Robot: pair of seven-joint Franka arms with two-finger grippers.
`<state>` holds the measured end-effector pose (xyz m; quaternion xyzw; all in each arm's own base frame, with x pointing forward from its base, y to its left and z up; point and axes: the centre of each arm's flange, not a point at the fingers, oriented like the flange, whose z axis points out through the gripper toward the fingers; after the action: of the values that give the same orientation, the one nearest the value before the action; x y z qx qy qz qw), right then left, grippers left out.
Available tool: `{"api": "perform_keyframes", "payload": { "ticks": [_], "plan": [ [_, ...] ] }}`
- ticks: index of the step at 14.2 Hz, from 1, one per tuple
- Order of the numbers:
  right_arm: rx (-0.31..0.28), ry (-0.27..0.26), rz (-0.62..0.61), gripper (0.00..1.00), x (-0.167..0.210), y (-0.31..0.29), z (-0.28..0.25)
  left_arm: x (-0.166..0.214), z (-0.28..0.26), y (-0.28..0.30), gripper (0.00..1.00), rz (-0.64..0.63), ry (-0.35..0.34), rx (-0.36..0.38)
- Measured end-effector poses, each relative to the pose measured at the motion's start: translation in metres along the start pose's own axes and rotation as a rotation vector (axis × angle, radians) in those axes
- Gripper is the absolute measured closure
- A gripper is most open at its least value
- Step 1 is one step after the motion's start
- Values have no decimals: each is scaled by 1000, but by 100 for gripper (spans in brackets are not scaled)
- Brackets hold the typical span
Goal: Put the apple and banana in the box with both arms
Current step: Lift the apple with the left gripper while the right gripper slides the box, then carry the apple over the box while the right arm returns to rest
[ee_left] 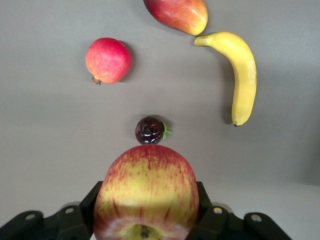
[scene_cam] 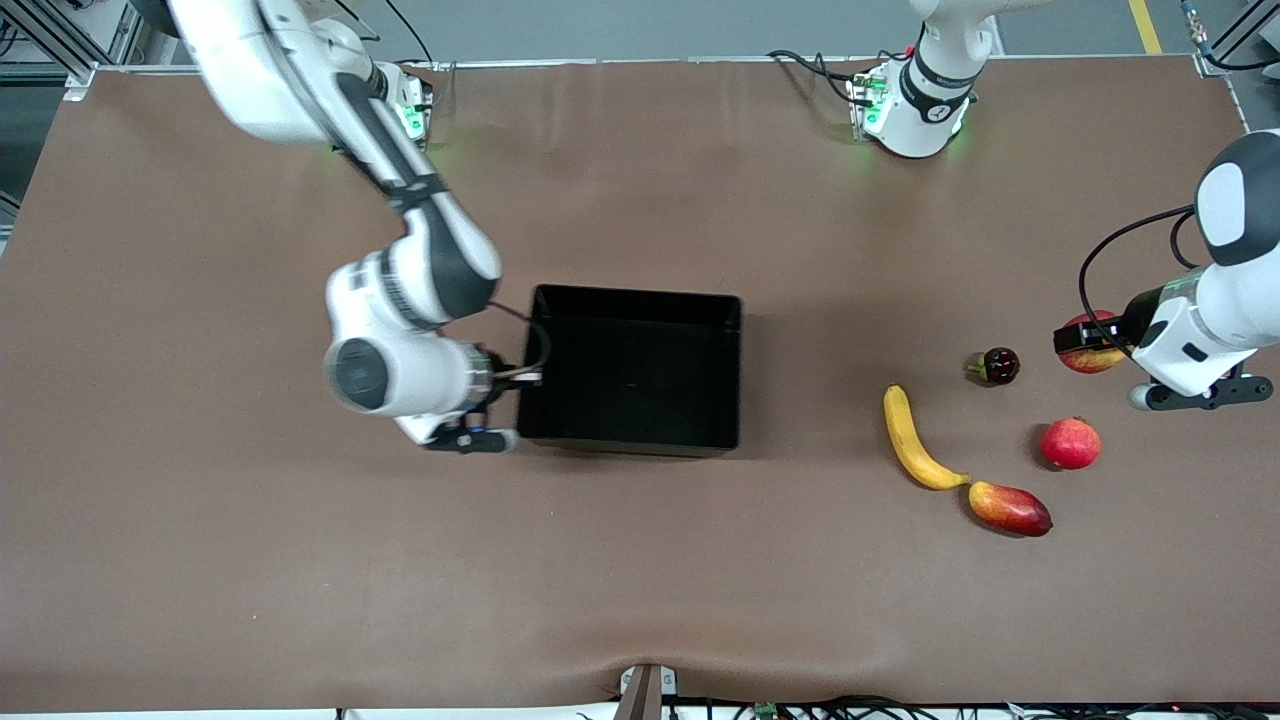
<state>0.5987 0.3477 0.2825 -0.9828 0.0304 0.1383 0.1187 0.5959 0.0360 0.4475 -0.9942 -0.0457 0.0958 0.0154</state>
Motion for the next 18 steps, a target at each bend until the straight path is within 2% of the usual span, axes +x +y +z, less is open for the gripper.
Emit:
{"api": "perform_keyframes", "payload": {
  "ticks": [4,5,7,10,14,18],
  "plan": [
    [-15,5,50,94,-10,-26,39,0,1,-17,27,-26,-9,-5],
    [-15,7,78,89,-10,-26,40,-1,2,-20,27,-31,-13,-6],
    [-11,18,111,70,-4,-22,34,-2,0,-22,27,-36,-11,-12],
    [-10,11,132,39,4,-15,5,-6,-6,3,27,-47,-17,-80],
    [-7,-26,165,0,13,16,-112,-22,-6,102,27,-93,-44,-89],
    [1,12,200,0,28,76,-190,-47,6,202,27,-139,-63,-82]
  ]
}}
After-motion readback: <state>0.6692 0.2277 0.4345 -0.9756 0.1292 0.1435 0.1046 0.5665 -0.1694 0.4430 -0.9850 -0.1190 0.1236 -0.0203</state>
